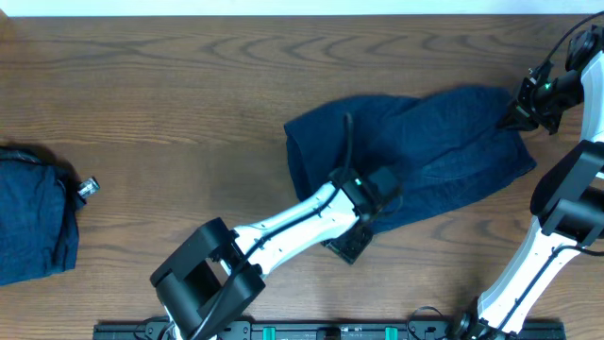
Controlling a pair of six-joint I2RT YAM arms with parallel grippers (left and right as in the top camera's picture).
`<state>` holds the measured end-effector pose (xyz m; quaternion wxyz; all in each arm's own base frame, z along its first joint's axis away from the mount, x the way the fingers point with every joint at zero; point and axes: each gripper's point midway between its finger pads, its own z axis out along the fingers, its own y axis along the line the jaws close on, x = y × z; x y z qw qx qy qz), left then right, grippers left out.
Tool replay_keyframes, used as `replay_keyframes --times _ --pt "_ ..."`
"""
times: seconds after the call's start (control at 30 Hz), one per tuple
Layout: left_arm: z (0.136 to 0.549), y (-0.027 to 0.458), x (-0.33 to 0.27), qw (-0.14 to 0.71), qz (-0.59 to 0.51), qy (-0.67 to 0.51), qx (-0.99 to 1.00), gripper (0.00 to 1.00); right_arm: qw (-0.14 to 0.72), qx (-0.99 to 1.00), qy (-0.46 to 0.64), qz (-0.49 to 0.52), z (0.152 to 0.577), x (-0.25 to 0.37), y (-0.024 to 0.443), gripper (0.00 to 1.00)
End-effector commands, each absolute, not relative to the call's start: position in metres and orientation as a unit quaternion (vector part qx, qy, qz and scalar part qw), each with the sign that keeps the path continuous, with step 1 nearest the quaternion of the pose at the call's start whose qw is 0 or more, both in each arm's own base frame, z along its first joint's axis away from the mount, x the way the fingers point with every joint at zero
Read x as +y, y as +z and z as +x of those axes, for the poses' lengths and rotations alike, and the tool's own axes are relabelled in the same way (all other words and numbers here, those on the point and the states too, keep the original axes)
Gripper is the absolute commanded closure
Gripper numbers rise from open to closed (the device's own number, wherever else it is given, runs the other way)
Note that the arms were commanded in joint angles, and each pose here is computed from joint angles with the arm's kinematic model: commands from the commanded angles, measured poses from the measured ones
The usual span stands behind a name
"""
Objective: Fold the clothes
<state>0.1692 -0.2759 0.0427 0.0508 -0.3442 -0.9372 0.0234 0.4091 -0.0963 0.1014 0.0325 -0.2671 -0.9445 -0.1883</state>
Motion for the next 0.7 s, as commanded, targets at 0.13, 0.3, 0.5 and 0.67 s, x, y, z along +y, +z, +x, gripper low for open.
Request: replay_keyframes --times 0.13,0.3,0.5,0.67 --pt "0.179 0.023 -0.279 0.016 -0.336 0.023 -0.941 0.41 0.020 -0.949 -0.187 -0.255 0.412 -0.093 0.113 0.98" --pt "0.197 0.022 -0.287 -0.029 -0.334 0.022 -0.942 0.72 0.022 -0.948 -0.188 -0.255 0.411 -0.092 0.113 0.99" --pt "0.218 0.002 -0.285 -0.037 -0.314 0.013 -0.948 0.86 0.027 -0.949 -0.188 -0.252 0.408 -0.091 0.113 0.98" --pt "0.214 -0.030 -0.268 0.012 -0.300 -0.011 -0.954 0.92 0.027 -0.951 -0.189 -0.245 0.407 -0.091 0.113 0.98"
